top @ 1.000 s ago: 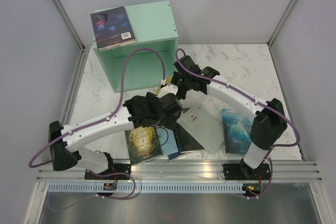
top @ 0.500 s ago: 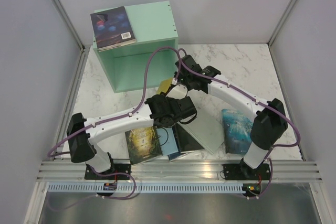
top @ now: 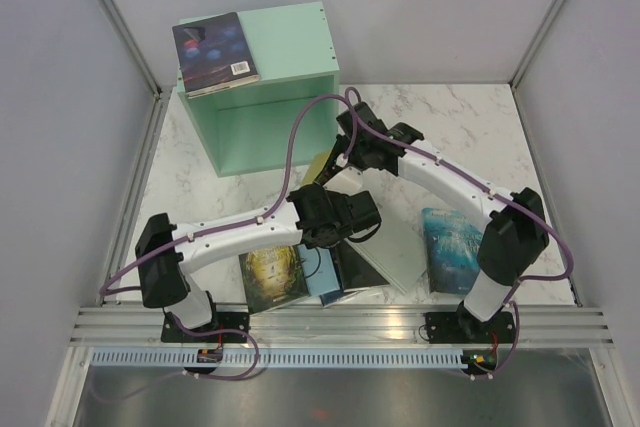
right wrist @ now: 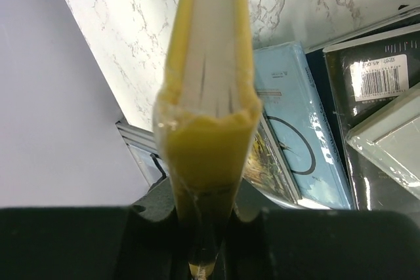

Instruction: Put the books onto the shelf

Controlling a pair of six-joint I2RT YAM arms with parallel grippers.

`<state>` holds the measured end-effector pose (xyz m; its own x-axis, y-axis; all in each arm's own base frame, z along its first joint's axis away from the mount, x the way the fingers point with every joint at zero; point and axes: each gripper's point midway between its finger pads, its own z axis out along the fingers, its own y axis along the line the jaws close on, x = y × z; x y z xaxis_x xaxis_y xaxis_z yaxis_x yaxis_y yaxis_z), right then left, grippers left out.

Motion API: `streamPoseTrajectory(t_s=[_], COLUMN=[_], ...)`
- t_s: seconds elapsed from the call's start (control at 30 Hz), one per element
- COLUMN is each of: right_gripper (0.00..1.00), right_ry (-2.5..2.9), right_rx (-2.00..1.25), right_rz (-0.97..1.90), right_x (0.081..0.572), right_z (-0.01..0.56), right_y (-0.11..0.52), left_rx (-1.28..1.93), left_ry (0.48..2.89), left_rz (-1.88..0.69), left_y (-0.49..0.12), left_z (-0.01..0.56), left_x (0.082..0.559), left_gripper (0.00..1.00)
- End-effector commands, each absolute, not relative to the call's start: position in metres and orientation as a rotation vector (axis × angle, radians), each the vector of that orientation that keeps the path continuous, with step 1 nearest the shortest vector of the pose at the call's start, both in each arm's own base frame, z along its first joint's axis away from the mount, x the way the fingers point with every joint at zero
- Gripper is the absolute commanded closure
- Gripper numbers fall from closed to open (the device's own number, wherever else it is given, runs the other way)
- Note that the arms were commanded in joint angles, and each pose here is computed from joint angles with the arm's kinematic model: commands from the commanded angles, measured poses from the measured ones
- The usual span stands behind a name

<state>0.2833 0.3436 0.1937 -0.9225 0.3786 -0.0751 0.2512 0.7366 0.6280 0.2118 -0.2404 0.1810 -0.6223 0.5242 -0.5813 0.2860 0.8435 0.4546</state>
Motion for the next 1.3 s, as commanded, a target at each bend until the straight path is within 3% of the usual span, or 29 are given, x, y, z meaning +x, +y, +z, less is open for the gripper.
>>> streamPoseTrajectory(t_s=[0.0, 0.03, 0.17, 0.2, 0.23, 0.27, 0.43, 0.7, 0.93, 1.07, 1.27], right_gripper=[1.00, 0.96, 0.39, 0.33, 0.10, 0.02, 0.02, 0.02, 0.02, 0.02, 0.02], right_ry=[2.571, 2.564, 2.549, 2.529, 2.524, 2.525, 2.451, 2.301, 2.341, 2.355, 2.366], right_rx=[0.380, 0.385, 0.407, 0.418, 0.421, 0.434, 0.558, 0.782, 0.822, 0.821, 0.799], right_rz=[1.258, 1.257, 1.248, 1.240, 1.234, 1.221, 1.142, 0.948, 0.929, 0.936, 0.967], right_x=[0.280, 0.284, 0.293, 0.298, 0.299, 0.302, 0.324, 0.348, 0.337, 0.334, 0.332], right_z=[0.280, 0.281, 0.282, 0.284, 0.285, 0.281, 0.285, 0.286, 0.265, 0.261, 0.263], right_y=[0.353, 0.349, 0.336, 0.329, 0.325, 0.320, 0.262, 0.149, 0.141, 0.142, 0.146], left_rx=[0.529, 0.529, 0.537, 0.537, 0.546, 0.546, 0.507, 0.285, 0.181, 0.044, -0.137], left_ry=[2.270, 2.273, 2.286, 2.285, 2.302, 2.309, 2.310, 2.139, 1.889, 1.724, 1.608], left_rz=[0.373, 0.356, 0.264, 0.230, 0.200, 0.183, -0.023, -0.514, -0.858, -0.960, -1.139], left_y=[-0.238, -0.239, -0.241, -0.240, -0.241, -0.239, -0.234, -0.226, -0.206, -0.189, -0.167], left_z=[0.186, 0.188, 0.200, 0.207, 0.207, 0.207, 0.235, 0.364, 0.471, 0.532, 0.568], left_x=[0.214, 0.213, 0.207, 0.204, 0.200, 0.197, 0.181, 0.190, 0.207, 0.243, 0.314], left_gripper=[0.98, 0.98, 0.98, 0.98, 0.98, 0.98, 0.98, 0.98, 0.98, 0.98, 0.98])
